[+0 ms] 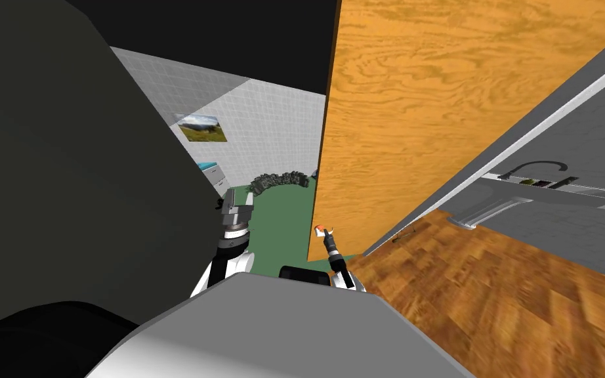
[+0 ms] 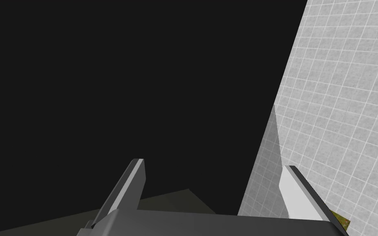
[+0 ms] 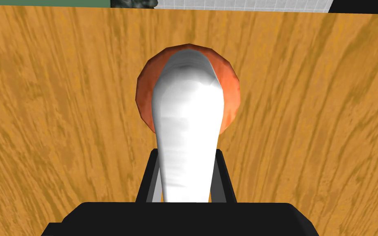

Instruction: Push the door open

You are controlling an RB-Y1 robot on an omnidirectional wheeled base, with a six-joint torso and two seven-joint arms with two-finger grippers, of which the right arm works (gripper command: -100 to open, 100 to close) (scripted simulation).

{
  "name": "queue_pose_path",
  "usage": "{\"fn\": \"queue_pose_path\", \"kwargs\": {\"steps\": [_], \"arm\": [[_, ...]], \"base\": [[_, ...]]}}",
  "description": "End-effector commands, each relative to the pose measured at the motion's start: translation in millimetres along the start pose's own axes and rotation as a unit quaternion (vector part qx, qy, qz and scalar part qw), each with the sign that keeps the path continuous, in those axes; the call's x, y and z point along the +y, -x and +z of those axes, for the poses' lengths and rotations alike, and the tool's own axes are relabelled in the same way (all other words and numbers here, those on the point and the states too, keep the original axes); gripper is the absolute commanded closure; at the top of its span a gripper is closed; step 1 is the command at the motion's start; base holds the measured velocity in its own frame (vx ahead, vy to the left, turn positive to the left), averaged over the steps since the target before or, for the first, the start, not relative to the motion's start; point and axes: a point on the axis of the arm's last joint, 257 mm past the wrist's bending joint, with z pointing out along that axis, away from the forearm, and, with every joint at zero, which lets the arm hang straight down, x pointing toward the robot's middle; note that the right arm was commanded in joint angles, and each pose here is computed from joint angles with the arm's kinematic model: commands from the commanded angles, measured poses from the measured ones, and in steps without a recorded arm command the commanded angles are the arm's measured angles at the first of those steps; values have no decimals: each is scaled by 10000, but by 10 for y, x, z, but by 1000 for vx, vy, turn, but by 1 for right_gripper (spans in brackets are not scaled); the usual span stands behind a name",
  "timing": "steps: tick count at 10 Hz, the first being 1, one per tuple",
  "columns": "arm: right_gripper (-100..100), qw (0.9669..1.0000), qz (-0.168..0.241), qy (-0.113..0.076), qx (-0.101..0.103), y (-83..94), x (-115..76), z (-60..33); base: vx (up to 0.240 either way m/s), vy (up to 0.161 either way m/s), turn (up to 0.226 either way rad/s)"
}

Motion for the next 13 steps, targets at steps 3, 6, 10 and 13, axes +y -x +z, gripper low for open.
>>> {"fn": "queue_pose_path", "kwargs": {"steps": [3, 6, 10, 13], "arm": [[100, 9996, -38, 76, -269, 250, 53, 59], [100, 9987, -35, 66, -497, 410, 49, 77], [100, 9963, -18, 42, -854, 655, 37, 88], [100, 9945, -2, 25, -1043, 781, 28, 87]], "base": [[100, 93, -44], [119, 102, -53], [152, 134, -66], [155, 119, -55]]}}
